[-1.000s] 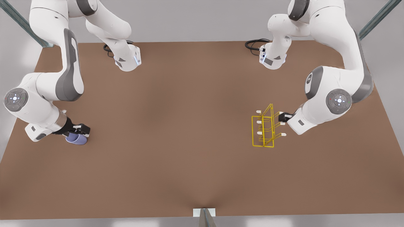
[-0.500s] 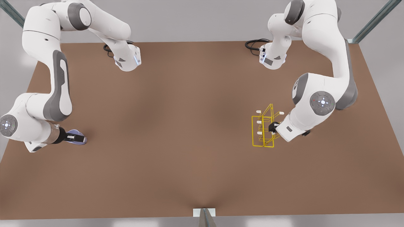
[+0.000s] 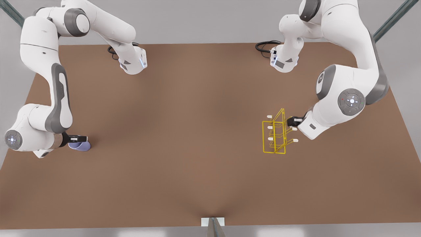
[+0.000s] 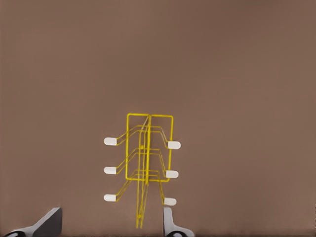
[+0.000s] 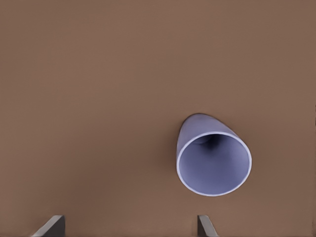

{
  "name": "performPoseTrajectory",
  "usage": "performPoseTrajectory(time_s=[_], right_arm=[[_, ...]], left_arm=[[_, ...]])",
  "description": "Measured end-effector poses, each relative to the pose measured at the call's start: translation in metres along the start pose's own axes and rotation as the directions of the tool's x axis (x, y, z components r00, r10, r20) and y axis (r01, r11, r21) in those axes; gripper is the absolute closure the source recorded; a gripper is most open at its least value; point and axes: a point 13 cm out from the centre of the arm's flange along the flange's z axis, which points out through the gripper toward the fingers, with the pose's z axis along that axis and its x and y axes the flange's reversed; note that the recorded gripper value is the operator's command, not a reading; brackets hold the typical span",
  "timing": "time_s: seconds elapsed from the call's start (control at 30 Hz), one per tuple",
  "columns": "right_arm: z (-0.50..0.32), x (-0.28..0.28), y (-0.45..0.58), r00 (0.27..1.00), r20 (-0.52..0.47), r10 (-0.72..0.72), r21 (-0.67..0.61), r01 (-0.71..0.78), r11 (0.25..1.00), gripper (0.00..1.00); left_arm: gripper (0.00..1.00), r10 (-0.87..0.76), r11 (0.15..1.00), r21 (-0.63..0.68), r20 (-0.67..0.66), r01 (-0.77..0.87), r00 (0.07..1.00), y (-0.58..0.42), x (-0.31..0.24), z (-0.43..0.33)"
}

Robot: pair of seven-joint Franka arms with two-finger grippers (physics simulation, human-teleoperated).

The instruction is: Place the cup on the cup holder

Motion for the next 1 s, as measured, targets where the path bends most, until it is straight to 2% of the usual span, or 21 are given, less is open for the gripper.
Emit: performPoseTrajectory(time_s=[0.1, 0.23, 0.4, 0.57, 1.0], right_arm=[[0.013, -0.008, -0.006, 1.000, 0.005, -0.028, 0.016, 0.028, 0.999, 0.00], [0.017, -0.016, -0.010, 0.998, 0.028, -0.057, 0.029, 0.056, 0.998, 0.00], [0.032, -0.007, 0.001, 0.994, 0.035, -0.101, 0.050, 0.100, 0.994, 0.00], [-0.025, 0.016, -0.018, 0.983, 0.143, -0.113, 0.124, 0.096, 0.988, 0.00], [0.022, -0.009, -0.016, 0.957, 0.204, -0.206, 0.135, 0.181, 0.974, 0.00]], left_arm=[[0.00, -0.014, 0.999, 0.037, 0.077, 0.011, 0.997, -0.012, -0.004, -0.042], [0.00, -0.115, 0.988, 0.112, 0.101, 0.103, 0.988, 0.027, -0.006, -0.067], [0.00, -0.111, 0.992, 0.076, 0.093, 0.104, 0.989, 0.012, -0.003, -0.060], [0.00, -0.125, 0.991, 0.063, 0.092, 0.120, 0.988, 0.009, -0.003, -0.058], [0.00, -0.157, 0.987, 0.059, 0.089, 0.153, 0.983, 0.009, -0.003, -0.056]])
